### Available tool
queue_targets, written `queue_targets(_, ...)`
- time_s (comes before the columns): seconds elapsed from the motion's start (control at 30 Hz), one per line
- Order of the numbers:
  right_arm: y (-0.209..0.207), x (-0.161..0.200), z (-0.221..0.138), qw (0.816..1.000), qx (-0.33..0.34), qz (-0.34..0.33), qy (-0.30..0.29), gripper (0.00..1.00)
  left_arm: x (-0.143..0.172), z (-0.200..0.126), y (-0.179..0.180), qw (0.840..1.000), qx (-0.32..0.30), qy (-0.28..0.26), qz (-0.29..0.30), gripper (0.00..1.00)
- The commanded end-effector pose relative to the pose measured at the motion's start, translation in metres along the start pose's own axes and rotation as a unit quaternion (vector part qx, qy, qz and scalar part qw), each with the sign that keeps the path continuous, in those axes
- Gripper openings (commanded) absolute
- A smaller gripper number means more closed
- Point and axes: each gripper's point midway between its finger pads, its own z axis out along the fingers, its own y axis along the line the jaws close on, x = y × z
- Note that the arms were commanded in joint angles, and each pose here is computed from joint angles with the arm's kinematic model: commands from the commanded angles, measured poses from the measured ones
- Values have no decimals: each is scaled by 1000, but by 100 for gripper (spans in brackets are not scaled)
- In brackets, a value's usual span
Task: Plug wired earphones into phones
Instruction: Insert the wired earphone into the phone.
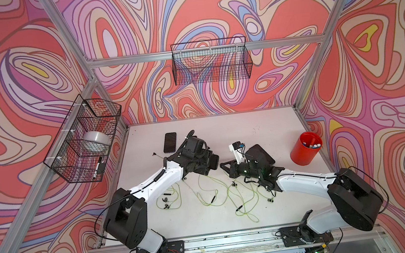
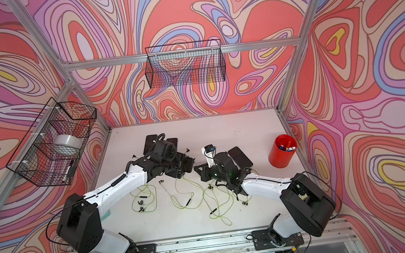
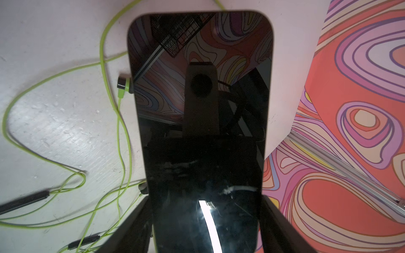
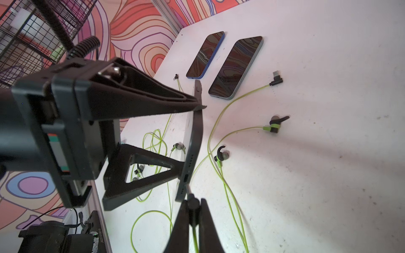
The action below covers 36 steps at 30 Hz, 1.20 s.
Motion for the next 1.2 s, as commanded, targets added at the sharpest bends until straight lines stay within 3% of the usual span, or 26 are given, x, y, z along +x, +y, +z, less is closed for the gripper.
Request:
queue_targets(0.0,8,-13,0,1000,-3,-5,-17,0,4,-7,-16,999,36,12,5,0)
queue_targets(0.87,-1,-20,9,1000,22,-1,-22,0,16,0,-20,998,46,35,11,0)
queue_targets(1.17,-2,-25,-11,998,43,-12,-39,0,11,0,-22,998,50,23,8,0)
